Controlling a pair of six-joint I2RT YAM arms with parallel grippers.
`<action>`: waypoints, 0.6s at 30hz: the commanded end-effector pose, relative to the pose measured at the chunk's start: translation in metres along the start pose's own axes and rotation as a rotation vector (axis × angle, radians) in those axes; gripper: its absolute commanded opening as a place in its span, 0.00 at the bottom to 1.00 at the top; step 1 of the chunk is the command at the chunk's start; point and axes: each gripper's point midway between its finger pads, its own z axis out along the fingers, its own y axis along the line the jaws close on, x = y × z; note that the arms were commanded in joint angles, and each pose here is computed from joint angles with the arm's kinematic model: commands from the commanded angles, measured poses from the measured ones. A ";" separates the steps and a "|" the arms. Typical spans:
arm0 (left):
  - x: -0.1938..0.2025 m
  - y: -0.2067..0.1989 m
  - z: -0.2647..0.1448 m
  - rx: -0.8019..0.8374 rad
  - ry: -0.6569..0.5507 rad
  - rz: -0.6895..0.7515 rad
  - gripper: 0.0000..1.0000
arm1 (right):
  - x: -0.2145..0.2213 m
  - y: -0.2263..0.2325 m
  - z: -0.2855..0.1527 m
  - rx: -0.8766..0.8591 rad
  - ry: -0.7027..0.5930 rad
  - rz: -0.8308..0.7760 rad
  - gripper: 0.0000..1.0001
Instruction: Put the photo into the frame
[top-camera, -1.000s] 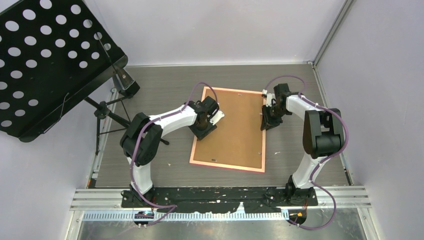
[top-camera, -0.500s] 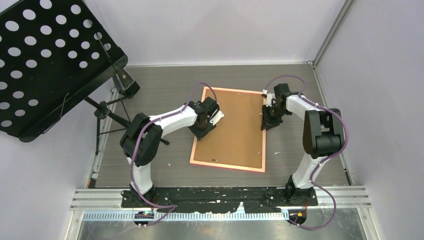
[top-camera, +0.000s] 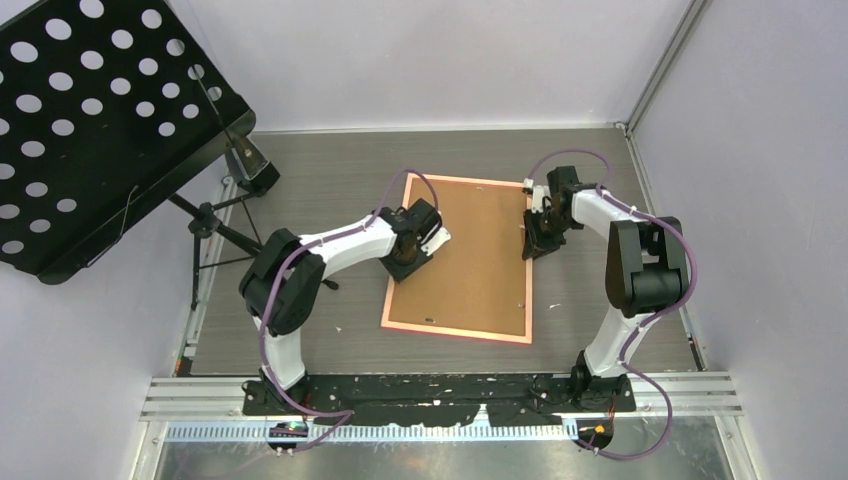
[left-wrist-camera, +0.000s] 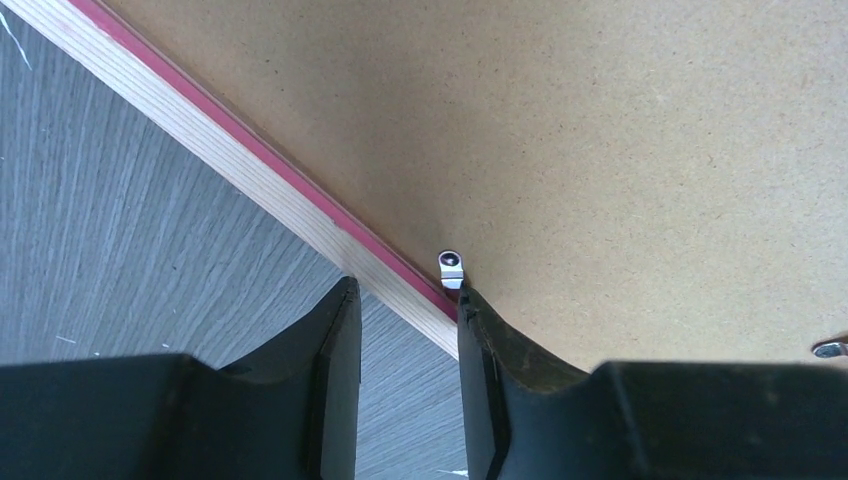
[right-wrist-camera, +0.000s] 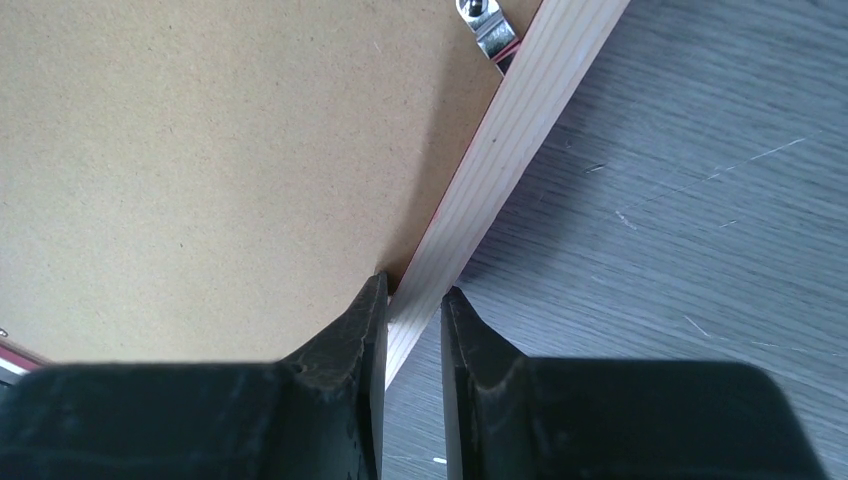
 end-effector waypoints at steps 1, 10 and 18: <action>0.010 -0.011 0.002 0.024 0.025 0.090 0.00 | -0.022 -0.031 -0.004 0.160 -0.053 -0.159 0.05; 0.002 -0.009 -0.006 0.023 -0.010 0.036 0.17 | -0.024 -0.028 -0.005 0.160 -0.056 -0.173 0.05; -0.006 -0.008 -0.019 0.146 -0.067 -0.109 0.44 | -0.022 -0.022 -0.004 0.127 -0.060 -0.165 0.05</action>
